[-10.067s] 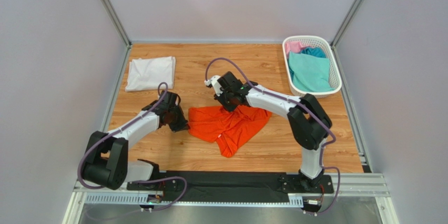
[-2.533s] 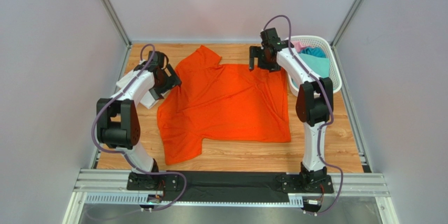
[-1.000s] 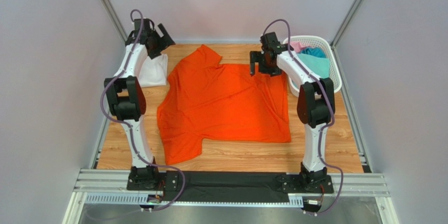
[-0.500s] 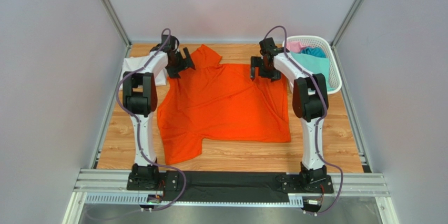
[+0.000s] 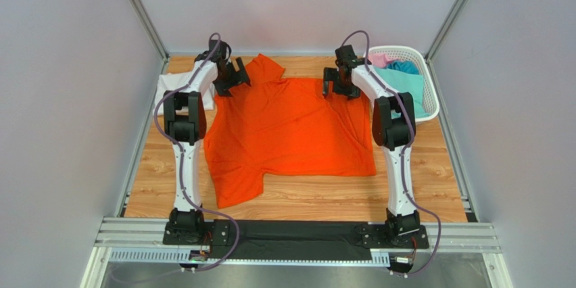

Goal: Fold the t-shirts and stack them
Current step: Flatten the tshirt out, then fold the tshirt

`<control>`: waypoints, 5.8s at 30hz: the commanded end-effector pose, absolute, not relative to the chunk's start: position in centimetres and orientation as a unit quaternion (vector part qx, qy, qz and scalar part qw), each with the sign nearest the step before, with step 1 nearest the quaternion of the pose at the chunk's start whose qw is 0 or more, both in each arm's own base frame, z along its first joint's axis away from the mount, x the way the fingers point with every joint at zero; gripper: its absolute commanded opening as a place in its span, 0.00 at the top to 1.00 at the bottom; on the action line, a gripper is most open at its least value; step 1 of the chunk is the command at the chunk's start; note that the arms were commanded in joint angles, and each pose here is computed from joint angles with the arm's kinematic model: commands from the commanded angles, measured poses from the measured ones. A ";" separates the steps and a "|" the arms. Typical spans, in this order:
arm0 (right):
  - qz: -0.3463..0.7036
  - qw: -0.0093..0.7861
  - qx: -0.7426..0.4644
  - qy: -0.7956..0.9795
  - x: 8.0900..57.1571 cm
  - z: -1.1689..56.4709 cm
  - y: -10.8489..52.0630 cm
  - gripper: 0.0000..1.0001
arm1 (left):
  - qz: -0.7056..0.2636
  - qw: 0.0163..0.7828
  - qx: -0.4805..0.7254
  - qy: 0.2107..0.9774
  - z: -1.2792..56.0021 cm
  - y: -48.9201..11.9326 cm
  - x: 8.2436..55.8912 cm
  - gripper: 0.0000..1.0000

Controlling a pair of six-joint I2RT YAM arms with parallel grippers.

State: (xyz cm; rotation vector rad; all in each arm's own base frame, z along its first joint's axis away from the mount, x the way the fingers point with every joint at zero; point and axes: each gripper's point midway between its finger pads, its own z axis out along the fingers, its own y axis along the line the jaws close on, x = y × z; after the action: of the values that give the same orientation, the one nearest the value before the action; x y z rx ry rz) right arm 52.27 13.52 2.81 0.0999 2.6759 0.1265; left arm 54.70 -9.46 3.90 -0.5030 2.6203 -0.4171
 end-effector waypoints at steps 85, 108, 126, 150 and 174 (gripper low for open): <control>0.073 0.366 0.095 0.923 24.9 15.2 6.8 0.00 | 0.054 0.122 -0.344 0.930 2.3 -7.2 12.8 0.44; 0.082 0.404 0.104 0.905 24.3 17.7 5.7 0.00 | 0.059 0.124 -0.329 0.935 2.4 -7.4 13.4 1.00; 0.047 0.316 0.219 0.922 23.1 8.2 4.8 0.10 | -0.069 0.201 -0.312 0.926 6.2 -8.7 14.1 1.00; 0.022 0.262 0.248 0.932 21.7 2.2 4.0 0.94 | -0.087 0.185 -0.336 0.919 5.6 -8.5 12.4 1.00; 0.091 0.301 0.204 0.927 22.4 9.1 6.0 0.97 | -0.133 0.264 -0.297 0.908 11.7 -9.7 16.1 1.00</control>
State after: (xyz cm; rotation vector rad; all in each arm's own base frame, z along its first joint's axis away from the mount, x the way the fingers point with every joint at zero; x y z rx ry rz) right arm 20.16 5.81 6.30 0.5945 2.5197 0.2301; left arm 12.92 -8.44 8.78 -0.8817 2.5459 -0.2898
